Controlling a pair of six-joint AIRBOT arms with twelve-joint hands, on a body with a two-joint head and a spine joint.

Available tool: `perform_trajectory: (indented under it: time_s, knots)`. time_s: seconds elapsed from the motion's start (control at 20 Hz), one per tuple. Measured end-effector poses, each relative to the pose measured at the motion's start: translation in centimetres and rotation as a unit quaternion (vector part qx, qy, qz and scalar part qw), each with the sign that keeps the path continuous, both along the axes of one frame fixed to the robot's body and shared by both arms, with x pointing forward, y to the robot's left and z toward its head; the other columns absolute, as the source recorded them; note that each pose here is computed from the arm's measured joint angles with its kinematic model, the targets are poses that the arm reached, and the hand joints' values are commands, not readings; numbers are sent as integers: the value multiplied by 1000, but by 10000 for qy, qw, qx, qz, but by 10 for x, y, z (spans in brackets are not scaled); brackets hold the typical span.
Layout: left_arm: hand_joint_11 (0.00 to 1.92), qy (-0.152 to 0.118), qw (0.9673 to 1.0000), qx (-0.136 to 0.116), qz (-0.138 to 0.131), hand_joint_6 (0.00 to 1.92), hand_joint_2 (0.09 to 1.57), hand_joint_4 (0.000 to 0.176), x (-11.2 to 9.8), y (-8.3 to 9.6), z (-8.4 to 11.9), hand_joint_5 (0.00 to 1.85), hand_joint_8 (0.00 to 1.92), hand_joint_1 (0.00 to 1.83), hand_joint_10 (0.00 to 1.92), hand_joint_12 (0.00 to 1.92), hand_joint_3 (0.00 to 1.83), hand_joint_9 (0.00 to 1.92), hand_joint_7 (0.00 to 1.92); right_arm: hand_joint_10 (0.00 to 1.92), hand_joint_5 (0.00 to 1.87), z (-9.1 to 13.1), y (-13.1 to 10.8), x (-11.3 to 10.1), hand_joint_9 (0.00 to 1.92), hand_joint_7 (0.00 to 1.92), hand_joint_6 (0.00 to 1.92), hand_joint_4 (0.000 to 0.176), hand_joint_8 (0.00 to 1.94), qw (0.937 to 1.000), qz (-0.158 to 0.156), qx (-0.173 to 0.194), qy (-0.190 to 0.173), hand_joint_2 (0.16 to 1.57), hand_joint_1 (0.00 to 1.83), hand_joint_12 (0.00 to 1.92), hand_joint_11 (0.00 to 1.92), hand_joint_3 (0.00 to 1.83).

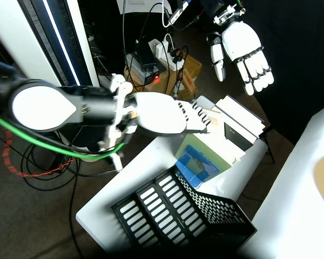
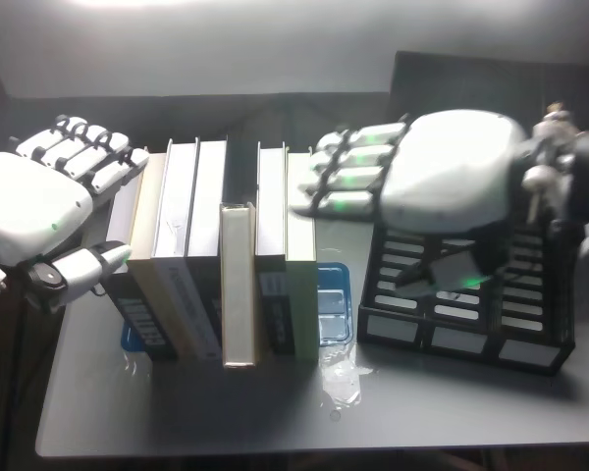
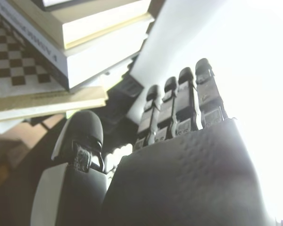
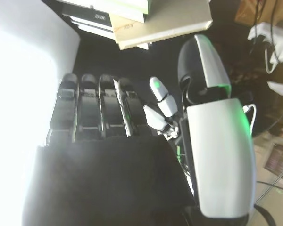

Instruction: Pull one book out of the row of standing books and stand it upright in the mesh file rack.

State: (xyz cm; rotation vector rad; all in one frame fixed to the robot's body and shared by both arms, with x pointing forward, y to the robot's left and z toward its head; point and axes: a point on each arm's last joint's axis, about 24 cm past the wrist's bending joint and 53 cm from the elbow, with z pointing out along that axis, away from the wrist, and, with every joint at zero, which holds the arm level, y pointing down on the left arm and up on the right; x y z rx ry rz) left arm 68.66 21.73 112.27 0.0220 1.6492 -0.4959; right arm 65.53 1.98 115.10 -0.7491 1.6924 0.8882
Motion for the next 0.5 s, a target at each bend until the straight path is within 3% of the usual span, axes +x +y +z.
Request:
perform_trajectory:
  time_s: [0.05,0.2,0.25,0.3,0.5]
  knots:
    - [0,27,10000,7,50,3,1465,15,2,4,-1,43,0,227,0,0,4,0,0,0,0,-3,11,-3,0,0,0,0,0,9999,102,5,20,1105,810,0,0,0]
    - [0,56,10000,20,66,2,1473,19,3,6,-2,44,0,203,0,0,4,0,0,0,0,-4,29,-8,0,0,0,0,0,9996,281,-3,-53,1083,788,0,0,0]
    - [0,68,10000,38,59,6,1475,10,3,6,-3,55,0,173,0,0,3,0,0,0,0,-3,33,-8,0,0,0,0,0,9995,314,18,-65,1102,754,0,0,0]
    - [0,79,9999,47,66,2,1474,14,3,7,-4,47,0,157,0,0,2,0,0,0,0,-4,35,-8,0,0,0,0,0,9994,326,-3,-77,1097,776,0,0,0]
    - [0,81,9998,94,138,6,1482,0,6,15,-2,61,0,182,0,0,4,0,0,0,0,-5,40,-8,0,0,0,0,0,9992,360,-46,-167,1082,811,0,0,0]
